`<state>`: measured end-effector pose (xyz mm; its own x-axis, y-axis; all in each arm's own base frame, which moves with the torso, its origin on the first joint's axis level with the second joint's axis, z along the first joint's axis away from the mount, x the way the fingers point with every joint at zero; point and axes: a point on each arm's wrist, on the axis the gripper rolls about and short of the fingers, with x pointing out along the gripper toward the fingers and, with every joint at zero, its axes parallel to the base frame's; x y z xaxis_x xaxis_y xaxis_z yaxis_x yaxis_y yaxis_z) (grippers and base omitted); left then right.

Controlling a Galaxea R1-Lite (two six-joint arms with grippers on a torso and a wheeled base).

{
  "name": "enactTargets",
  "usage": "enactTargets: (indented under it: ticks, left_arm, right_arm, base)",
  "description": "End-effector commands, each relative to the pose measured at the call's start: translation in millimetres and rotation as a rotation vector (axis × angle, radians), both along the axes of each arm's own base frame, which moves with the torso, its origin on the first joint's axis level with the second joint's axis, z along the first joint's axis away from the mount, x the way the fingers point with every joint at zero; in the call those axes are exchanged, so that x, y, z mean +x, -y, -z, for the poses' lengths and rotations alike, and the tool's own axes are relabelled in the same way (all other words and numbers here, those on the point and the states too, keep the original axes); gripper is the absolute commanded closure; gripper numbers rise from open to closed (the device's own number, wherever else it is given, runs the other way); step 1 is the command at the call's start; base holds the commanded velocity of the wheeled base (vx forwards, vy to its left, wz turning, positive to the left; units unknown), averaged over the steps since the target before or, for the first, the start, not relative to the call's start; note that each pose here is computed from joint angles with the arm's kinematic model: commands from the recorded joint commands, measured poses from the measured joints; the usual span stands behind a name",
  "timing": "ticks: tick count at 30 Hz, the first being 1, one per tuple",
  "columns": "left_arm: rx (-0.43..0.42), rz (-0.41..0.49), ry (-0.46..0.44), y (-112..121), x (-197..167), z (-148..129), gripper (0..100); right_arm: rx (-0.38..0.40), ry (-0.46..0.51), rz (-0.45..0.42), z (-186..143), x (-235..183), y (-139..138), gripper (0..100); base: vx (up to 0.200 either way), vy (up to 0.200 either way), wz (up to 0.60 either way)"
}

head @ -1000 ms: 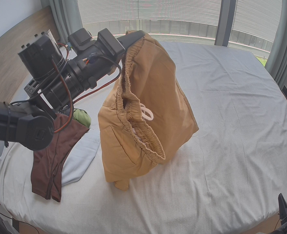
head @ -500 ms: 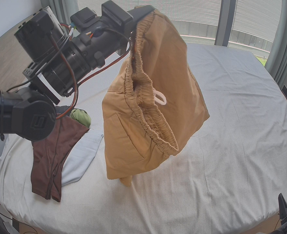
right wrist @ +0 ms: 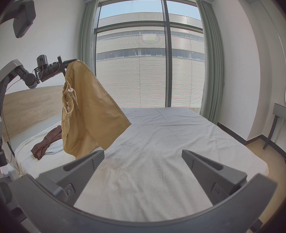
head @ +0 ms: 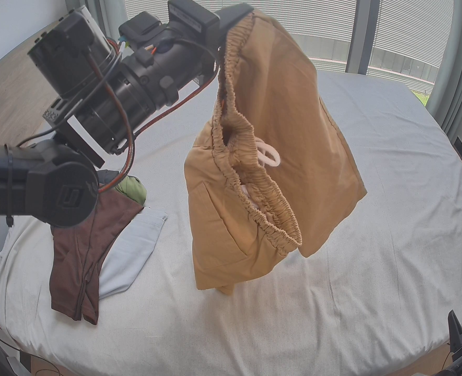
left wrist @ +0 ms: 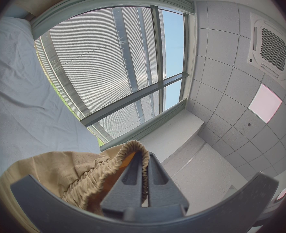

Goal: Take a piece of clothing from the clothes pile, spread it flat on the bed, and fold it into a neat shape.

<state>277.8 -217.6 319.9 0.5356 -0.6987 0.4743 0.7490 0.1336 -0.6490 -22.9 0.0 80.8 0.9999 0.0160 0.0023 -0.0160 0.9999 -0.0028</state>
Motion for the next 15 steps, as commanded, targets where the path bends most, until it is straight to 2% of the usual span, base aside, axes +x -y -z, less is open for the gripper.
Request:
enactTargets:
  ticks: [1,5,10,15]
  left_arm:
    - [0.034,-0.03,-0.041,-6,8,20,100]
    - [0.065,-0.051,-0.054,-10,10,31,100]
    - [0.151,-0.098,-0.037,-13,12,53,100]
    - [0.154,-0.109,-0.014,-13,17,60,100]
  right_arm:
    - [0.0,-0.001,-0.001,5,0,0,0]
    - [0.0,-0.001,-0.001,5,0,0,0]
    - [0.0,-0.002,-0.001,5,0,0,0]
    - [0.001,-0.001,-0.001,5,0,0,0]
  base:
    - [0.0,0.0,0.0]
    - [0.0,0.0,0.0]
    - [0.0,0.0,0.0]
    - [0.0,0.0,0.0]
